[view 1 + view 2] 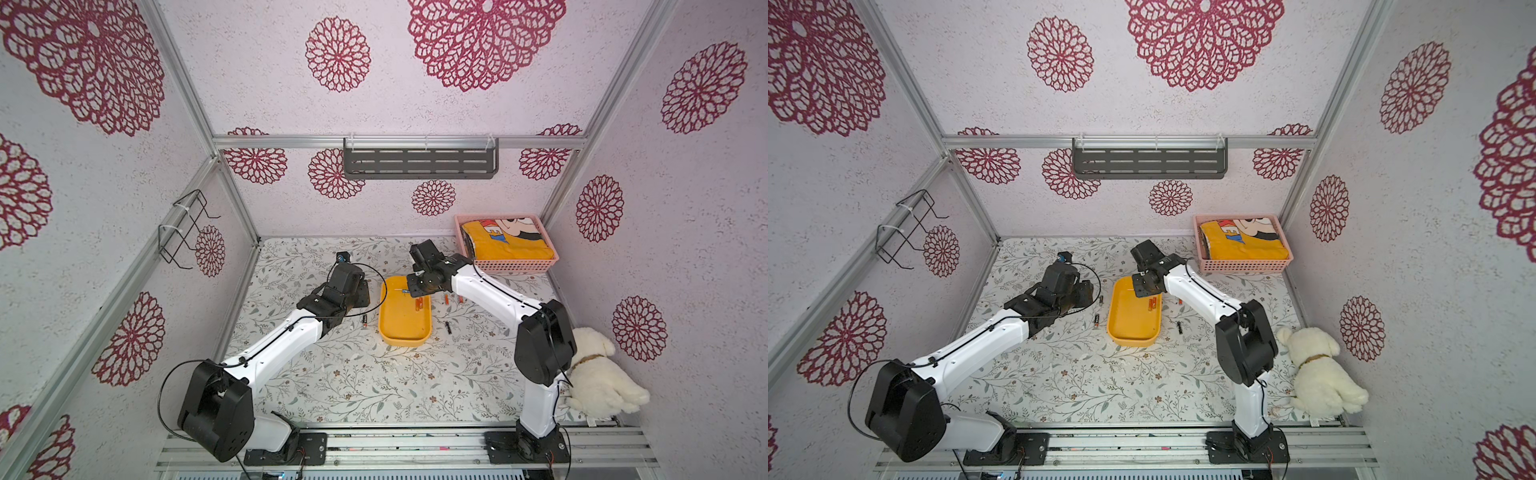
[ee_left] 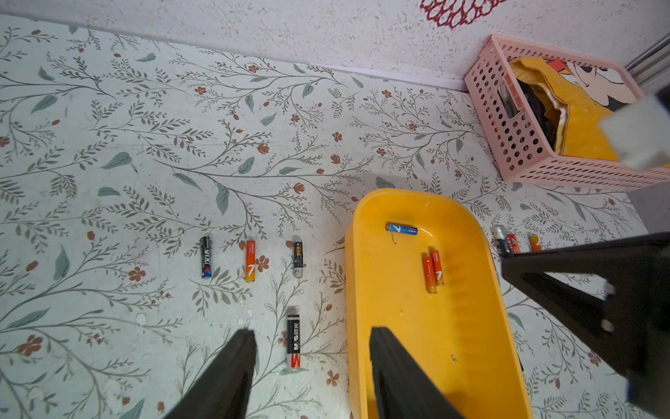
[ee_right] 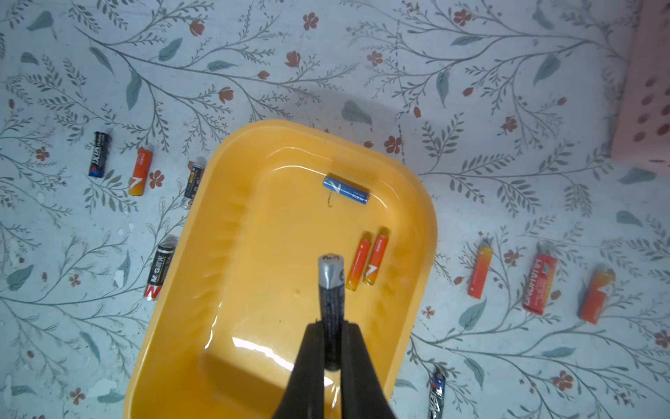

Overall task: Take the batteries out of the storage box
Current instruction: Place the battery at the center of the board.

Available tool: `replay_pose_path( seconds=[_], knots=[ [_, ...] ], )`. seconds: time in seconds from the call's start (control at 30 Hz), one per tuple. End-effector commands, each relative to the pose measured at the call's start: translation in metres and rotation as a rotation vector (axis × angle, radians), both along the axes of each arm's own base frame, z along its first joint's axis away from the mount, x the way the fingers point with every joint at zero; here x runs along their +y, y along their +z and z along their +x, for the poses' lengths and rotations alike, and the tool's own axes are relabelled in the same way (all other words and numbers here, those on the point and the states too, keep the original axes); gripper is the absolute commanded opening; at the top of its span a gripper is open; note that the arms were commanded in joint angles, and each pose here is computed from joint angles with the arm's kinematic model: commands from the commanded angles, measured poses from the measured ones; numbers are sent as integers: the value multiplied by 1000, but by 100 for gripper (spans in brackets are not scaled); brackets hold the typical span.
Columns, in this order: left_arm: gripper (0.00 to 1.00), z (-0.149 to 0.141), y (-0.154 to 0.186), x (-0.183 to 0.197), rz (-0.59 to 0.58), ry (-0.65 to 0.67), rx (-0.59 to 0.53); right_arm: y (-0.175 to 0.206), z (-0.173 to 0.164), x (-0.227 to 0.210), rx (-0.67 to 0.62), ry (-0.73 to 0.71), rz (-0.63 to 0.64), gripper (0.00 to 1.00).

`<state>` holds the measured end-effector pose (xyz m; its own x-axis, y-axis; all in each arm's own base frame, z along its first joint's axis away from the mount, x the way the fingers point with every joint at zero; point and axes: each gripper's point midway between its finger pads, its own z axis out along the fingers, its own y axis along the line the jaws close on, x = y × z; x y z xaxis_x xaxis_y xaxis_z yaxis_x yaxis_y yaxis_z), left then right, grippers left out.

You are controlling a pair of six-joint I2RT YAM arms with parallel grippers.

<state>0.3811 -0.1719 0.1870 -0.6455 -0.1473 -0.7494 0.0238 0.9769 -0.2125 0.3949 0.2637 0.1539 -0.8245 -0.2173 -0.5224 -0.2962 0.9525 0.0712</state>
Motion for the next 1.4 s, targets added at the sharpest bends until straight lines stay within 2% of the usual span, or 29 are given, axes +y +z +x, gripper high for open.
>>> replay_pose_path(
  seconds=[0.0, 0.27, 0.5, 0.93, 1.0, 1.17, 1.23, 1.37],
  knots=[
    [54, 3, 1, -5, 12, -20, 6, 12, -7, -34, -23, -74, -9, 0],
    [55, 4, -8, -7, 20, -25, 26, -33, -47, -114, 59, -194, -83, 0],
    [55, 7, -12, -11, 18, -35, 41, -76, -61, -145, 105, -210, -128, 0],
    [56, 9, -15, -21, 24, -74, 69, -124, -49, -153, 148, -191, -166, 0],
    [56, 9, -16, -30, 49, -104, 98, -129, -49, -154, 155, -194, -176, 0],
    [57, 10, -22, -64, 221, -180, 169, -133, -48, -155, 158, -197, -179, 0],
    [57, 12, -26, -76, 252, -198, 191, -132, -47, -156, 153, -205, -179, 0],
    [58, 16, -31, -94, 208, -220, 195, -130, -48, -156, 150, -206, -182, 12]
  ],
)
